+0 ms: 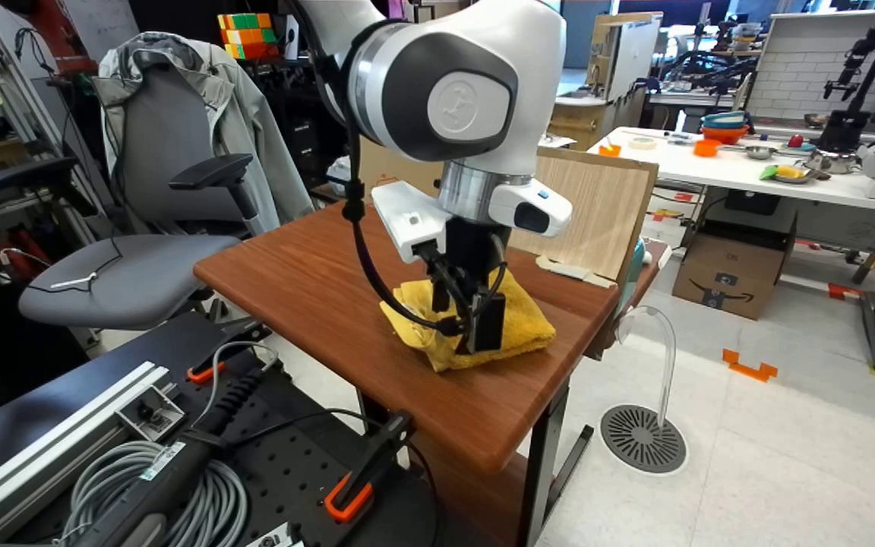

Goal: Clean the table using the yellow towel

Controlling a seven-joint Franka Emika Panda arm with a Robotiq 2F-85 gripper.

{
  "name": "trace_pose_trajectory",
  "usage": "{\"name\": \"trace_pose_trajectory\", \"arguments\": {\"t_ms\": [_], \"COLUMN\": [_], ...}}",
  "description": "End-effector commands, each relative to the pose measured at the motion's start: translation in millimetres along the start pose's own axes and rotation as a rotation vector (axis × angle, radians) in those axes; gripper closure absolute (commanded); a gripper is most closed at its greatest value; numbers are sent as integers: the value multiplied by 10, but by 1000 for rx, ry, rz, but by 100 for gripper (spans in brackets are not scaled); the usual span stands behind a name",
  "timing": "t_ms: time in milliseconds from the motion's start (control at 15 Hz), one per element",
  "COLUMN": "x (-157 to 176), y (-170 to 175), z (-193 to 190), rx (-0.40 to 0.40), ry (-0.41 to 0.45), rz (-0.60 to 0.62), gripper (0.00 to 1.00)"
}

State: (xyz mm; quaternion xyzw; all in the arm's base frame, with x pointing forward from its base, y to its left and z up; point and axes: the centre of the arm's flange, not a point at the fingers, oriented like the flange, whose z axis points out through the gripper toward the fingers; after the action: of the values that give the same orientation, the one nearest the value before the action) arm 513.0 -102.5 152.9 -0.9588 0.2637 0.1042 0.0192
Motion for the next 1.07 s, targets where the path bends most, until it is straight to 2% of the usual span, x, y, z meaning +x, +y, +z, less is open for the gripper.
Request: {"name": "trace_pose_trajectory", "arguments": {"t_ms": [0, 200, 533, 867, 1000], "x": [-23, 136, 535, 930, 888], "y": [-271, -272, 73, 360, 305], "z": [-166, 58, 407, 184, 241], "rx": [32, -1, -34, -11, -27], "ry": [23, 0, -12, 86, 108], "rz": [-9, 12, 142, 252, 234], "gripper": [0, 0, 0, 0, 0]}}
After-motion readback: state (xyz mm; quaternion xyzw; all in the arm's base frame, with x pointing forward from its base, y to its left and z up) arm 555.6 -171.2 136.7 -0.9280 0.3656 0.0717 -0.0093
